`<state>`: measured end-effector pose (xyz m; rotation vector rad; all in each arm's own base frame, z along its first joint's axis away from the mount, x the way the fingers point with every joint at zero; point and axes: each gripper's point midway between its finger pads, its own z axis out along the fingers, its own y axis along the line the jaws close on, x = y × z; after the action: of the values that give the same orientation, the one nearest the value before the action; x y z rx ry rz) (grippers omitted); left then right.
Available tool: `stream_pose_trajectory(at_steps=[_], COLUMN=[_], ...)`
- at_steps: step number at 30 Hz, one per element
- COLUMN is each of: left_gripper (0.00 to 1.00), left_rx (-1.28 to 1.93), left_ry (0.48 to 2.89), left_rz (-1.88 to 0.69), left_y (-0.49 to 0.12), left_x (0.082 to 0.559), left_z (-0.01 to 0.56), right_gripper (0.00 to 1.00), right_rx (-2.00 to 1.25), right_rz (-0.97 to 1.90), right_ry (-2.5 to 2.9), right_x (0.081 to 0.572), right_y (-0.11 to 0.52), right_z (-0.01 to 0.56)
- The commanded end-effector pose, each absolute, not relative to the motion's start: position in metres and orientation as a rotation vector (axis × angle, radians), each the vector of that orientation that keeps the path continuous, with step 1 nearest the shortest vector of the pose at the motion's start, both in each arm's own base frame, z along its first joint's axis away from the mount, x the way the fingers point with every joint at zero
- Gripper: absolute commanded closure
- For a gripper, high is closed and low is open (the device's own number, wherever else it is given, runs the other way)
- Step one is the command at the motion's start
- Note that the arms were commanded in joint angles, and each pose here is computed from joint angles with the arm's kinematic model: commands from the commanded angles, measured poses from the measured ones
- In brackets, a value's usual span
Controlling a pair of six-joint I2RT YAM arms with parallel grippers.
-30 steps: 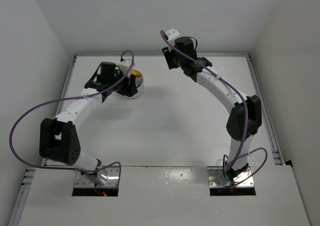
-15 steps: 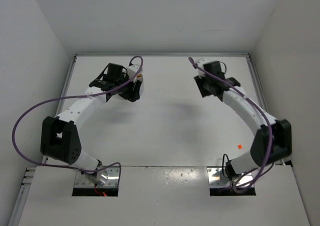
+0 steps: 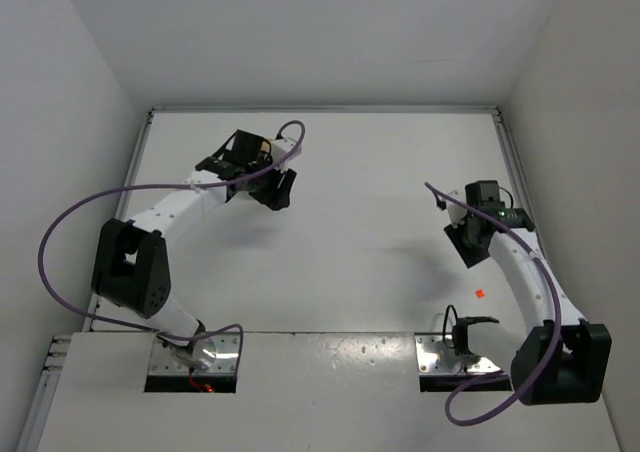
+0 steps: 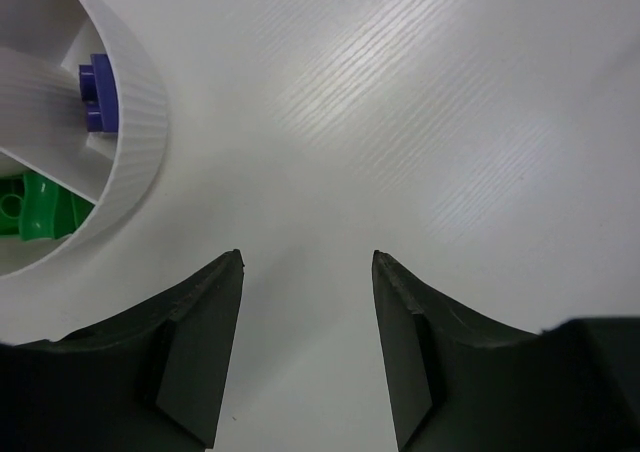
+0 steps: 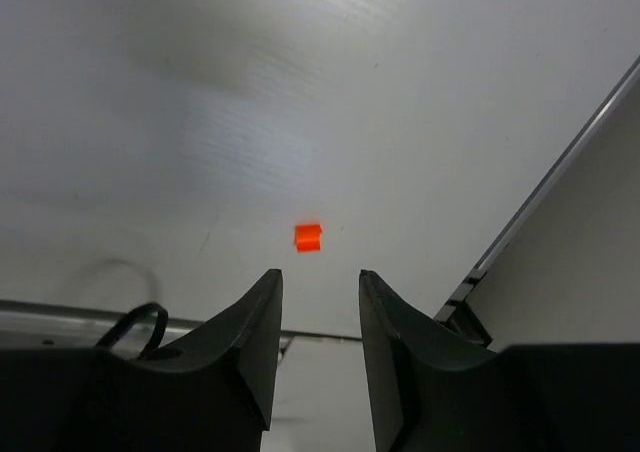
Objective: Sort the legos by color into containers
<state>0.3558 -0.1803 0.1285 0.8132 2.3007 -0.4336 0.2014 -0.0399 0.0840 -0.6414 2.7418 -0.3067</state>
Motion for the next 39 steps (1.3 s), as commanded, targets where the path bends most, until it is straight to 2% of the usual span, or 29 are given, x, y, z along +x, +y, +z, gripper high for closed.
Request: stream_pose_trajectory(at_steps=[1, 5, 12, 19, 27, 30, 34, 39], left_gripper=[0.4, 0.4, 0.4, 0.39, 0.39, 0.39, 0.39, 0.39], left_rx=[0.781, 0.675, 0.46, 0.314, 0.154, 0.134, 0.127, 0.101], left_ry=[2.216, 2.226, 2.199, 2.139, 2.115, 2.091, 2.081, 2.073], left_rz=[-0.416, -0.411, -0.577, -0.606, -0.647, -0.664, -0.653, -0.664], left_y=[-0.183, -0.168, -0.146, -0.098, -0.032, -0.022, -0.017, -0.005], left_x=[0.375, 0.392, 0.42, 0.441, 0.442, 0.443, 0.444, 0.455], left_z=[0.159, 0.162, 0.173, 0.188, 0.182, 0.184, 0.183, 0.177], right_gripper=[0.64, 0.65, 0.66, 0.67, 0.71, 0.76, 0.76, 0.76], right_rx=[-0.715, -0.714, -0.603, -0.675, -0.708, -0.694, -0.583, -0.587], right_rz=[-0.252, -0.185, -0.001, 0.105, 0.018, 0.033, 0.161, 0.073], right_ry=[2.847, 2.941, 3.063, 3.204, 3.241, 3.2, 3.264, 3.328], right_x=[0.171, 0.163, 0.17, 0.159, 0.149, 0.151, 0.141, 0.131], right_y=[-0.047, -0.054, -0.049, -0.05, -0.06, -0.056, -0.041, -0.051], right_z=[0.079, 0.085, 0.093, 0.083, 0.067, 0.061, 0.048, 0.038])
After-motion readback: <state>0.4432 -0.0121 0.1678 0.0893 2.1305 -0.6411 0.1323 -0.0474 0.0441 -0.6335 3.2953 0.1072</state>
